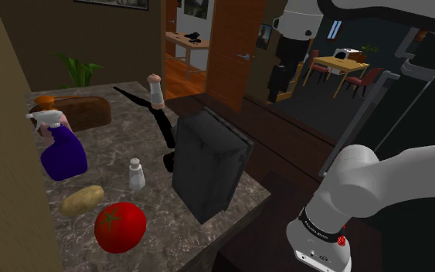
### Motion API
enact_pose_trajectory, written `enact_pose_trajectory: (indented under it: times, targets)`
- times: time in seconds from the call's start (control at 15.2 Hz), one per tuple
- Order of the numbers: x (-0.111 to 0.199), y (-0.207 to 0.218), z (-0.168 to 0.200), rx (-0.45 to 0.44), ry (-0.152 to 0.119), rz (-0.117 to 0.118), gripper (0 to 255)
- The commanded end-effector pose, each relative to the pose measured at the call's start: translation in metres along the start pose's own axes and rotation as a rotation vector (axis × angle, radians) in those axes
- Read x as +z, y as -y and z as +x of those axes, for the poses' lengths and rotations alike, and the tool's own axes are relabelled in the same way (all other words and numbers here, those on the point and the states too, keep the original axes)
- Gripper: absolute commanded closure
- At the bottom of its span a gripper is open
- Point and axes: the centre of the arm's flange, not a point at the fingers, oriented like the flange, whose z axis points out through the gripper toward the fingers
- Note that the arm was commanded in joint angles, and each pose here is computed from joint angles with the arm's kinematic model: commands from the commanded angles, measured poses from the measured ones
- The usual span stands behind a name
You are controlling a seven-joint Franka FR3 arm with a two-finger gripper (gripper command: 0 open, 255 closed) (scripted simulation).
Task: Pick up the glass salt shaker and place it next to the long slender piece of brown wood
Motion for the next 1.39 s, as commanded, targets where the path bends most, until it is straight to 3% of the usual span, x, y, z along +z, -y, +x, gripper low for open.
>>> enact_pose_trajectory:
  times: [0.0, 1.32]
  targets:
    - [0.0, 0.0, 0.0, 0.0, 0.0, 0.0, 0]
    - [0.116, 0.159, 0.152, 0.028, -0.04, 0.119, 0]
